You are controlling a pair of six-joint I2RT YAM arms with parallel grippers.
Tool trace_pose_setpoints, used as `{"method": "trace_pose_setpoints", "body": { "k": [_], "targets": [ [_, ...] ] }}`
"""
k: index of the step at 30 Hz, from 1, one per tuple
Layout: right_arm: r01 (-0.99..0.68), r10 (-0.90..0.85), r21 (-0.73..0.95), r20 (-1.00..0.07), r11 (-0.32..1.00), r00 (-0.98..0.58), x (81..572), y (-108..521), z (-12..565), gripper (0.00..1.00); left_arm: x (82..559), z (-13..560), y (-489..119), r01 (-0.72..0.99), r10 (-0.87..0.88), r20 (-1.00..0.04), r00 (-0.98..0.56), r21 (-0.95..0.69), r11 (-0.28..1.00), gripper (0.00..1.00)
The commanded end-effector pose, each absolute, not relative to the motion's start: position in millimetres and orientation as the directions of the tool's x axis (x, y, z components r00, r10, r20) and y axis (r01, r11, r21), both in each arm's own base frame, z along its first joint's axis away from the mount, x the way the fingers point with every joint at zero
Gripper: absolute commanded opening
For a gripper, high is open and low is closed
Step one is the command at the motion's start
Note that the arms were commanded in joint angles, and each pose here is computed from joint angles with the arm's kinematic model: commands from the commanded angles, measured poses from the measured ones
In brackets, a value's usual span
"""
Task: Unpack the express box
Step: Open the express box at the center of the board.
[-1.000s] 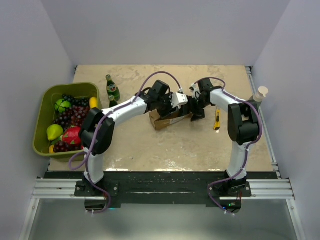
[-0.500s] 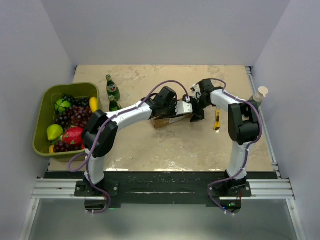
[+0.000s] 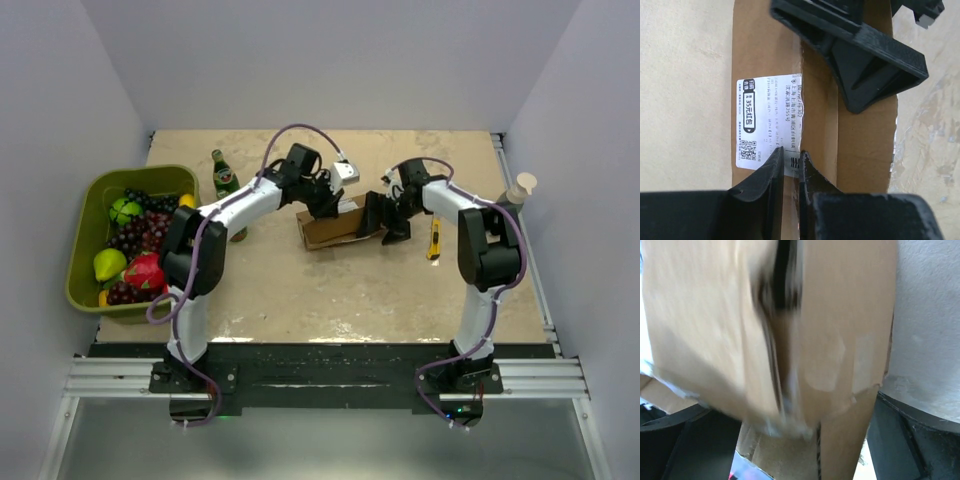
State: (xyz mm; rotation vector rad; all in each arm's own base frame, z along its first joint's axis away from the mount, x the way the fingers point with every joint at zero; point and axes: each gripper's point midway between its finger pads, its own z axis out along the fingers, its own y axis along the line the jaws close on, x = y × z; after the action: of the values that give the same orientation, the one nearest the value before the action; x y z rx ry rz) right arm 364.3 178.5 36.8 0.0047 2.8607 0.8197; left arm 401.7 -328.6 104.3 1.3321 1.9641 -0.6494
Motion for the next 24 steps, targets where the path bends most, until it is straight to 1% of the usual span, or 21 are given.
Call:
{"method": "trace_pose_setpoints", "body": {
  "k": [1,2,4,5,6,7,8,9,10,11,13,14,15,16,20,22,23,24],
  "targets": [
    [-0.096,-0.046,0.403,-0.131,0.910,-0.990,338,154,11,0.93,376,84,-324,0.853,0.482,-0.709,-0.515,-0.372,0.365,0.00],
    [-0.094,-0.046,0.397,-0.128,0.913,-0.991,336,153,9,0.93,372,80,-322,0.830,0.469,-0.689,-0.553,-0.410,0.378,0.00],
    [-0.099,-0.053,0.391,-0.129,0.915,-0.990,332,151,8,0.93,370,89,-326,0.825,0.424,-0.708,-0.564,-0.458,0.333,0.00],
    [-0.098,-0.051,0.388,-0.129,0.916,-0.990,332,150,8,0.94,363,93,-329,0.800,0.391,-0.699,-0.599,-0.521,0.296,0.00],
    [-0.101,-0.054,0.386,-0.132,0.917,-0.990,331,150,10,0.94,351,107,-335,0.779,0.352,-0.699,-0.623,-0.598,0.190,0.00],
    [-0.109,-0.059,0.383,-0.141,0.917,-0.988,333,150,11,0.94,354,110,-336,0.776,0.328,-0.706,-0.627,-0.605,0.180,0.00],
    [-0.113,-0.061,0.381,-0.145,0.918,-0.987,335,149,12,0.94,349,109,-336,0.751,0.323,-0.684,-0.655,-0.638,0.171,0.00],
    [-0.119,-0.064,0.382,-0.153,0.916,-0.986,337,150,14,0.94,336,117,-337,0.721,0.315,-0.668,-0.674,-0.687,0.086,0.00],
    [-0.132,-0.071,0.382,-0.170,0.915,-0.983,342,151,16,0.94,344,128,-341,0.749,0.264,-0.718,-0.644,-0.662,0.027,0.00],
    [-0.137,-0.071,0.377,-0.182,0.916,-0.981,345,150,19,0.94,335,122,-337,0.648,0.247,-0.620,-0.745,-0.760,0.047,0.00],
    [-0.163,-0.089,0.361,-0.213,0.918,-0.973,354,149,25,0.94,334,124,-336,0.647,0.234,-0.626,-0.744,-0.763,0.013,0.00],
    [-0.175,-0.101,0.347,-0.222,0.921,-0.970,356,147,28,0.94,328,120,-333,0.595,0.232,-0.575,-0.785,-0.804,0.020,0.00],
    [-0.186,-0.110,0.339,-0.231,0.922,-0.967,358,146,31,0.94,325,119,-331,0.577,0.229,-0.560,-0.796,-0.817,0.010,0.00],
    [-0.215,-0.137,0.329,-0.245,0.920,-0.960,360,144,37,0.94,329,119,-328,0.580,0.213,-0.565,-0.797,-0.814,0.011,0.00],
    [-0.300,-0.199,0.312,-0.317,0.902,-0.927,360,142,65,0.95,335,104,-319,0.543,0.197,-0.525,-0.828,-0.839,0.047,0.00],
    [-0.307,-0.211,0.295,-0.315,0.905,-0.925,353,138,68,0.96,341,95,-316,0.526,0.188,-0.507,-0.841,-0.848,0.067,0.00],
    [-0.305,-0.211,0.288,-0.317,0.908,-0.925,351,136,70,0.98,346,95,-316,0.542,0.185,-0.523,-0.832,-0.837,0.071,0.00],
    [-0.339,-0.239,0.266,-0.344,0.902,-0.908,349,133,77,0.99,350,87,-316,0.540,0.184,-0.519,-0.835,-0.836,0.091,0.00]
  ]
}}
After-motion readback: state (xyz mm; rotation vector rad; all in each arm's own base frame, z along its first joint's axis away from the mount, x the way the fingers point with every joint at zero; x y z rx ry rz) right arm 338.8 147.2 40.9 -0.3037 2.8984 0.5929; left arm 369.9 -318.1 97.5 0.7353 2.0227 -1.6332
